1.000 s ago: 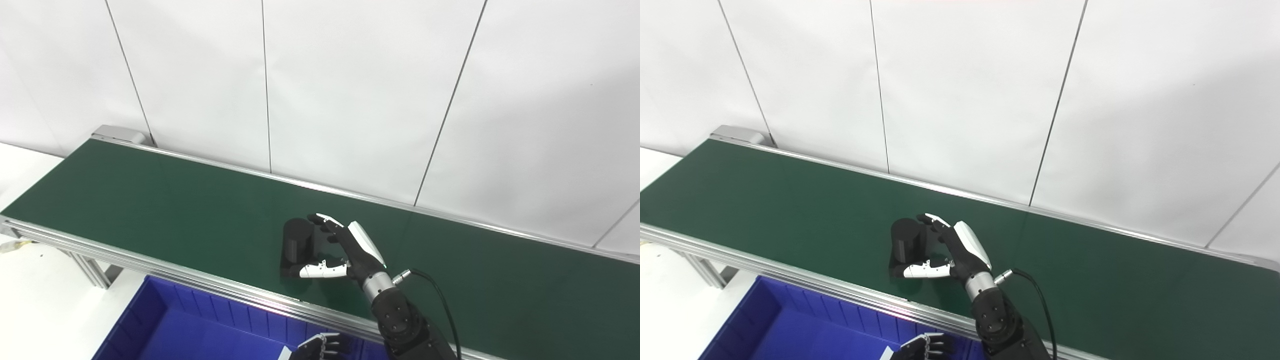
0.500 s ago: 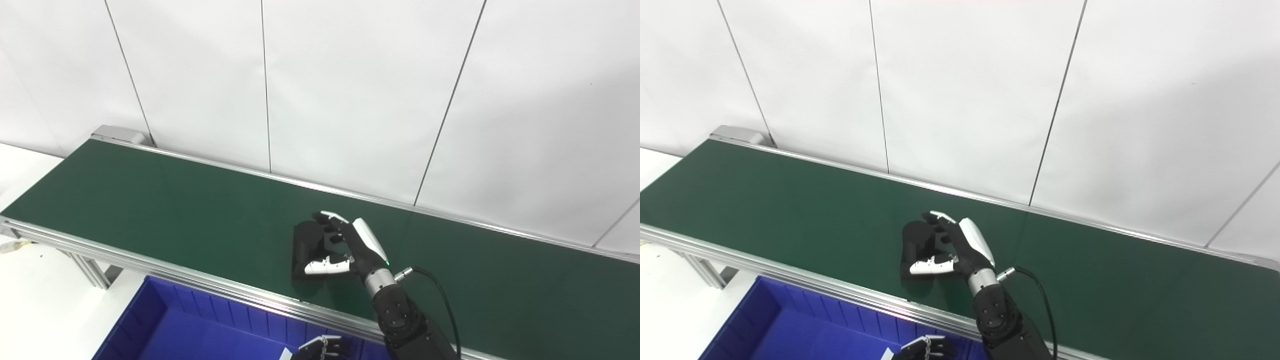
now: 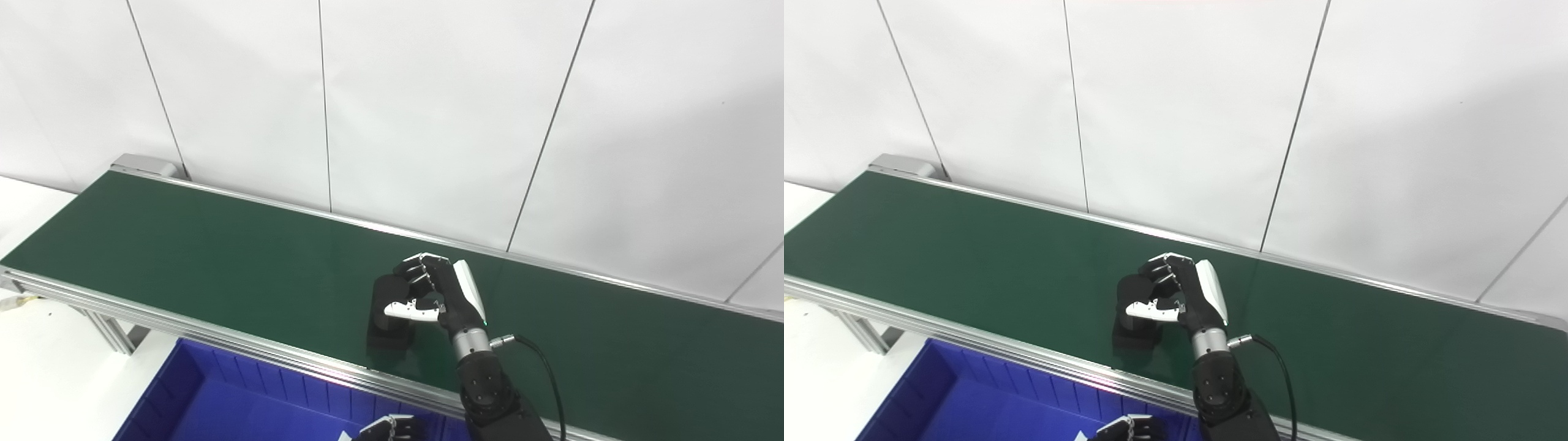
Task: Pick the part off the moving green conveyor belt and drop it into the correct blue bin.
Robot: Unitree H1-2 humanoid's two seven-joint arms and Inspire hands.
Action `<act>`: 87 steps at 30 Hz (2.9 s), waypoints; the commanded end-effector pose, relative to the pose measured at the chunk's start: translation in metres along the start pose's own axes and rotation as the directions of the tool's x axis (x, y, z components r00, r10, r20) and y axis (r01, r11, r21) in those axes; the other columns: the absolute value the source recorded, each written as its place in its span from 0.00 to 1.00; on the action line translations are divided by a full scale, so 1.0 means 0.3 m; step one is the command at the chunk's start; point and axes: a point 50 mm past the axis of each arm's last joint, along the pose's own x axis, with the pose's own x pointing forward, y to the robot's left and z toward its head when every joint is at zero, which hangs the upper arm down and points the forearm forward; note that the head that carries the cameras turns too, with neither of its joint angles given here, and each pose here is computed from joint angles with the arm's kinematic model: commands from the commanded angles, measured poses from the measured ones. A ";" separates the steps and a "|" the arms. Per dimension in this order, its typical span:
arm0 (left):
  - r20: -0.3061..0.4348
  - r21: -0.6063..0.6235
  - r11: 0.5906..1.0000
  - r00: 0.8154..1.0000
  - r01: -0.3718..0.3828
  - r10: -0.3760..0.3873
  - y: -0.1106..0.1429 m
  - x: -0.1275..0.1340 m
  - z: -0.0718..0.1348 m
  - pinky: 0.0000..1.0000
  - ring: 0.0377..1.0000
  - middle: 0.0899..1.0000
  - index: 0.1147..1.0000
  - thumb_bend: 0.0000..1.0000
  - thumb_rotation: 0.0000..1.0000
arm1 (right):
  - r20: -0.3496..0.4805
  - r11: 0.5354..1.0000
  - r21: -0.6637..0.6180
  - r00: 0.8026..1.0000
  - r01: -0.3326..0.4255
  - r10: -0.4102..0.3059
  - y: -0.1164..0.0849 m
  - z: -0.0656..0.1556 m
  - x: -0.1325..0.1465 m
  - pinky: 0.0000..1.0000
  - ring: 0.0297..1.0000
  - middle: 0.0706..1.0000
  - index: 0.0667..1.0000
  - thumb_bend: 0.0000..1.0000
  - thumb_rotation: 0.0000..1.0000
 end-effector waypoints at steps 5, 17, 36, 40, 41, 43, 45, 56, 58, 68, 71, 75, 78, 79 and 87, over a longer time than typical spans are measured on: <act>0.069 -0.065 0.998 0.998 0.010 -0.006 -0.051 -0.002 0.049 0.58 0.63 0.65 0.65 0.64 0.61 | 0.141 0.998 0.048 0.989 0.035 -0.041 -0.012 0.109 0.031 0.47 0.42 0.47 0.48 0.52 0.00; 0.066 -0.084 0.996 0.998 0.013 -0.008 -0.045 -0.006 0.051 0.60 0.65 0.66 0.66 0.64 0.63 | 0.156 0.997 0.046 0.986 0.056 -0.062 -0.026 0.123 0.022 0.48 0.43 0.47 0.47 0.52 0.00; 0.030 -0.075 0.997 1.000 0.005 -0.002 0.027 0.018 0.009 0.60 0.64 0.66 0.67 0.56 0.58 | 0.309 0.956 0.110 0.905 0.271 -0.292 -0.275 0.250 -0.103 0.36 0.44 0.47 0.48 0.50 0.00; 0.023 -0.073 0.997 1.000 0.004 -0.002 0.044 0.023 0.001 0.60 0.65 0.67 0.67 0.56 0.61 | 0.338 0.938 0.125 0.875 0.324 -0.347 -0.360 0.299 -0.146 0.34 0.44 0.48 0.48 0.50 0.00; 0.022 -0.073 0.997 1.000 0.003 -0.001 0.047 0.024 -0.001 0.60 0.65 0.67 0.67 0.55 0.61 | 0.344 0.933 0.129 0.867 0.335 -0.359 -0.379 0.311 -0.157 0.35 0.43 0.48 0.48 0.50 0.00; 0.020 -0.074 0.997 1.000 0.001 0.000 0.056 0.028 -0.003 0.61 0.65 0.67 0.67 0.54 0.61 | 0.355 0.927 0.148 0.856 0.345 -0.375 -0.417 0.332 -0.181 0.35 0.43 0.48 0.48 0.50 0.00; 0.019 -0.077 0.997 1.000 0.000 0.001 0.063 0.031 -0.005 0.61 0.65 0.67 0.68 0.53 0.62 | 0.369 0.920 0.142 0.843 0.365 -0.392 -0.455 0.351 -0.210 0.35 0.43 0.47 0.49 0.50 0.00; 0.015 -0.101 0.995 1.000 0.000 0.002 0.109 0.035 -0.012 0.63 0.67 0.69 0.70 0.52 0.66 | 0.390 0.889 0.094 0.805 0.447 -0.446 -0.564 0.391 -0.365 0.35 0.44 0.48 0.48 0.50 0.00; 0.017 -0.110 0.994 1.000 0.002 -0.001 0.118 0.034 -0.012 0.64 0.67 0.70 0.70 0.52 0.67 | 0.391 0.885 0.083 0.802 0.458 -0.452 -0.573 0.391 -0.392 0.36 0.44 0.48 0.48 0.50 0.00; 0.038 -0.117 0.993 0.999 0.005 -0.001 0.158 0.033 0.003 0.67 0.70 0.73 0.74 0.53 0.75 | 0.369 0.865 0.034 0.798 0.501 -0.476 -0.579 0.366 -0.550 0.36 0.44 0.48 0.47 0.50 0.00; 0.054 -0.129 0.992 0.999 0.003 0.004 0.169 0.031 0.015 0.69 0.71 0.73 0.74 0.54 0.76 | 0.350 0.862 0.033 0.802 0.506 -0.484 -0.564 0.355 -0.595 0.36 0.43 0.48 0.48 0.50 0.00; 0.067 -0.138 0.990 0.998 0.004 0.005 0.193 0.026 0.023 0.71 0.72 0.74 0.75 0.58 0.78 | 0.303 0.856 0.061 0.808 0.513 -0.506 -0.528 0.337 -0.653 0.34 0.43 0.48 0.49 0.50 0.00; 0.075 -0.142 0.990 0.997 0.007 0.004 0.214 0.023 0.028 0.72 0.74 0.75 0.77 0.64 0.78 | 0.286 0.851 0.064 0.807 0.522 -0.516 -0.506 0.333 -0.685 0.32 0.43 0.49 0.51 0.49 0.00; 0.080 -0.144 0.990 0.997 0.007 0.005 0.223 0.024 0.030 0.72 0.74 0.75 0.77 0.64 0.78 | 0.284 0.847 0.058 0.805 0.528 -0.521 -0.500 0.333 -0.697 0.32 0.43 0.49 0.51 0.49 0.00; 0.110 -0.164 0.986 0.994 0.013 0.006 0.274 0.038 0.043 0.70 0.72 0.73 0.74 0.67 0.74 | 0.269 0.841 0.040 0.805 0.539 -0.529 -0.464 0.341 -0.785 0.34 0.43 0.48 0.49 0.50 0.00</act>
